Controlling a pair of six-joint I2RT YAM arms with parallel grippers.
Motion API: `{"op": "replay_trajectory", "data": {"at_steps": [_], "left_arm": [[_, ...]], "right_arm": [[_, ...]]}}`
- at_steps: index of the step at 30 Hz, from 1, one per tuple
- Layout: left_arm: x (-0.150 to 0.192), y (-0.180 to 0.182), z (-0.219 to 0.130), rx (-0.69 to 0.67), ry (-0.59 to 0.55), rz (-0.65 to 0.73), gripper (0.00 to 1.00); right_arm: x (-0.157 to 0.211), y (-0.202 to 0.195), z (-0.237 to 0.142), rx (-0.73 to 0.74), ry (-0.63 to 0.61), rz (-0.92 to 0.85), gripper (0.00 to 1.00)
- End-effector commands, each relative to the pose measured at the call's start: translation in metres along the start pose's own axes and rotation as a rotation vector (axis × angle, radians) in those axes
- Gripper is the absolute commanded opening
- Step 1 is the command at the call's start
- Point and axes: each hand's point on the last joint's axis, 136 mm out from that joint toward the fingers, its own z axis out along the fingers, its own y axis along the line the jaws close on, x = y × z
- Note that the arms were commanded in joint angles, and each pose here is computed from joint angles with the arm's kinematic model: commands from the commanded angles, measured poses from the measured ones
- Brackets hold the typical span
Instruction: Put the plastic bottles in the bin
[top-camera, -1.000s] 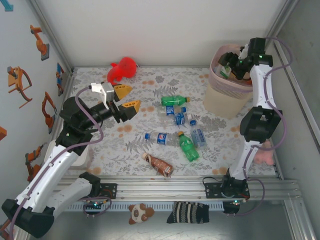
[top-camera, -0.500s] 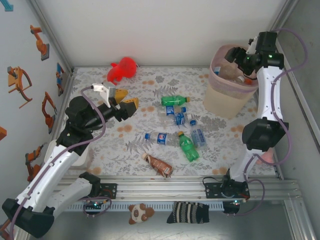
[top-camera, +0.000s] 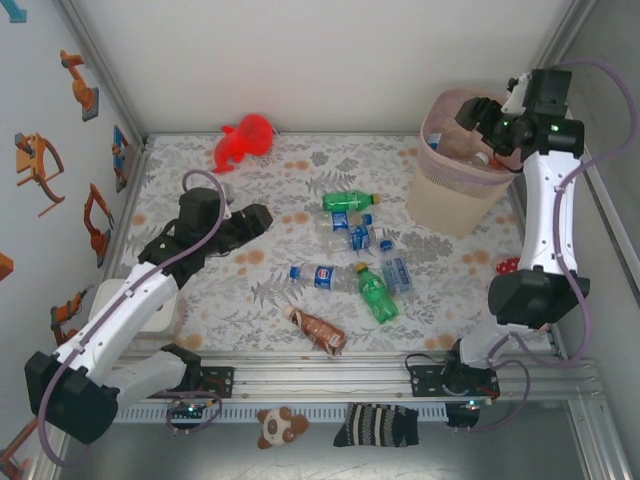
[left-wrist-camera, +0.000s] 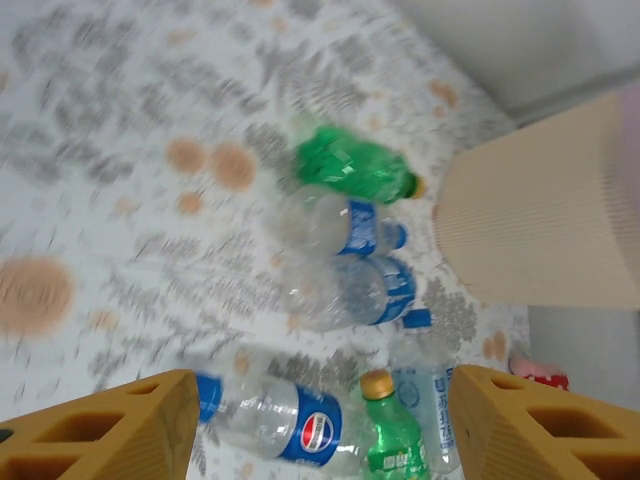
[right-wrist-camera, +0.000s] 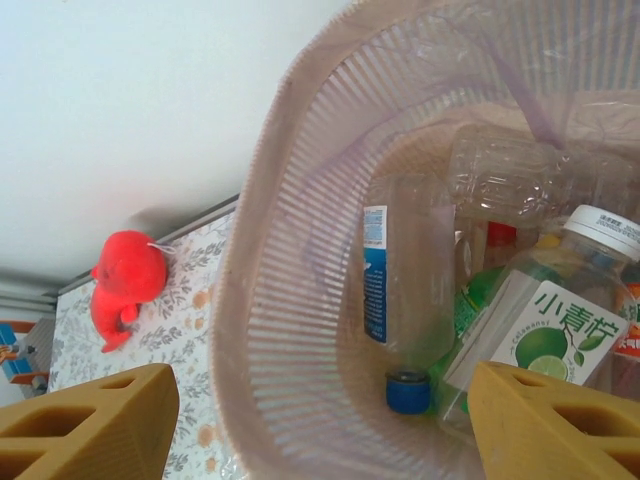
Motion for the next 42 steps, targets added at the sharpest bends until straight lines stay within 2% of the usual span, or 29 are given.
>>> {"op": "replay_trajectory", "data": {"at_steps": [1, 5, 9, 20, 34, 42], "left_arm": [[0.027, 0.040, 0.004, -0.165, 0.078, -0.306, 0.64], [0.056, 0.066, 0.004, -0.294, 0.136, -0.469, 0.62], [0.087, 0.082, 0.004, -0.402, 0.198, -0.566, 0.62], [0.161, 0.087, 0.027, -0.577, 0.409, -0.591, 0.63], [0.204, 0.098, 0.051, -0.595, 0.544, -0.648, 0.66], [0.221, 0.106, 0.059, -0.606, 0.569, -0.695, 0.60]], "right_arm": [[-0.003, 0.013, -0.015, -0.041, -0.039, -0.019, 0.75], [0.001, 0.017, -0.020, -0.053, -0.045, -0.020, 0.75], [0.002, 0.019, -0.024, -0.064, -0.054, -0.017, 0.74], [0.008, 0.021, -0.029, -0.079, -0.054, -0.019, 0.73], [0.015, 0.022, -0.034, -0.083, -0.049, -0.023, 0.73], [0.017, 0.022, -0.039, -0.080, -0.053, -0.032, 0.72]]}}
